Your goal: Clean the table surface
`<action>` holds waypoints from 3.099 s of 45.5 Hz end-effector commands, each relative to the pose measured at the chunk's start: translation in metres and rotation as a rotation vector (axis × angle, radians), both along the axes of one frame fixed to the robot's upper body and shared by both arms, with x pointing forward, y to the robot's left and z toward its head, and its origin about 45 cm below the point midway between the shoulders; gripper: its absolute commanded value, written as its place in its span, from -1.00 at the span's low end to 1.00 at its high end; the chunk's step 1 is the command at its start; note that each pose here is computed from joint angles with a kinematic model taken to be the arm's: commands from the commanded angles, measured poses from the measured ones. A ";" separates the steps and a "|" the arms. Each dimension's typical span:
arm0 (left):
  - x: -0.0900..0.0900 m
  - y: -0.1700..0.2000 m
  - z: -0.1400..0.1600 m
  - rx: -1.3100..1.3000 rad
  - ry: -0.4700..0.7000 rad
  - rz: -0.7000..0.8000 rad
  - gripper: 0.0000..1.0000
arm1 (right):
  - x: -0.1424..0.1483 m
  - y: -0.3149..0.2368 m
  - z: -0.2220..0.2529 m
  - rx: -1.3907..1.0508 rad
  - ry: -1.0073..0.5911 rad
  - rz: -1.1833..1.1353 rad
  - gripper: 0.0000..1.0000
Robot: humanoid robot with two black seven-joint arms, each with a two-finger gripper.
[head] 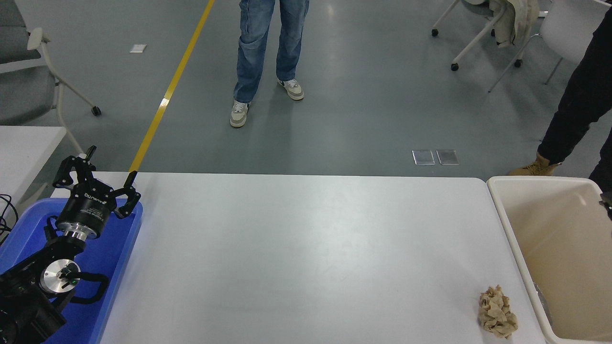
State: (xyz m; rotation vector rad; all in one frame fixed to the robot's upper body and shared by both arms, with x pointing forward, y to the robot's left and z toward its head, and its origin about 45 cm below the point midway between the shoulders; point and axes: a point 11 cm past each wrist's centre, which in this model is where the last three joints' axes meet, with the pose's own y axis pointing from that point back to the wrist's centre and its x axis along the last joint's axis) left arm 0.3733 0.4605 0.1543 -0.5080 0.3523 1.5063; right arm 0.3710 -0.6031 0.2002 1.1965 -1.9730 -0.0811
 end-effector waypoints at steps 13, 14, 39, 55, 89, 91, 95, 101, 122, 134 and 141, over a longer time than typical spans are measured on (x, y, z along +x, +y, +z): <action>0.000 0.000 0.000 0.000 0.000 0.000 1.00 | 0.051 0.004 0.102 0.167 -0.510 -0.037 0.95; 0.000 0.000 0.000 0.000 0.000 0.000 1.00 | 0.054 0.006 0.108 0.180 -0.546 -0.035 0.95; 0.000 0.000 0.000 0.000 0.000 0.000 1.00 | 0.118 0.086 0.169 0.699 -0.985 0.073 0.97; 0.000 0.000 0.000 0.000 0.000 0.000 1.00 | 0.129 0.152 0.141 0.914 -0.985 0.183 0.97; 0.000 0.000 0.000 0.001 0.001 0.001 1.00 | 0.072 0.177 -0.014 0.942 -0.780 0.093 0.97; 0.000 0.000 0.000 0.000 0.000 0.000 1.00 | 0.071 0.178 -0.017 0.940 -0.783 0.096 0.97; 0.000 0.000 0.000 0.001 0.001 0.001 1.00 | 0.070 0.181 -0.017 0.930 -0.797 0.107 0.97; 0.000 0.000 0.000 0.000 0.000 0.000 1.00 | 0.070 0.181 -0.016 0.925 -0.801 0.112 0.97; 0.000 0.000 0.000 0.001 0.001 0.001 1.00 | 0.084 0.175 0.012 0.834 -0.777 0.203 0.97; 0.000 0.000 0.000 0.001 0.001 0.001 1.00 | 0.087 0.145 0.046 0.557 -0.615 0.372 0.97; 0.000 0.000 0.000 0.000 0.000 0.000 1.00 | 0.093 0.144 0.066 0.253 -0.368 0.591 0.97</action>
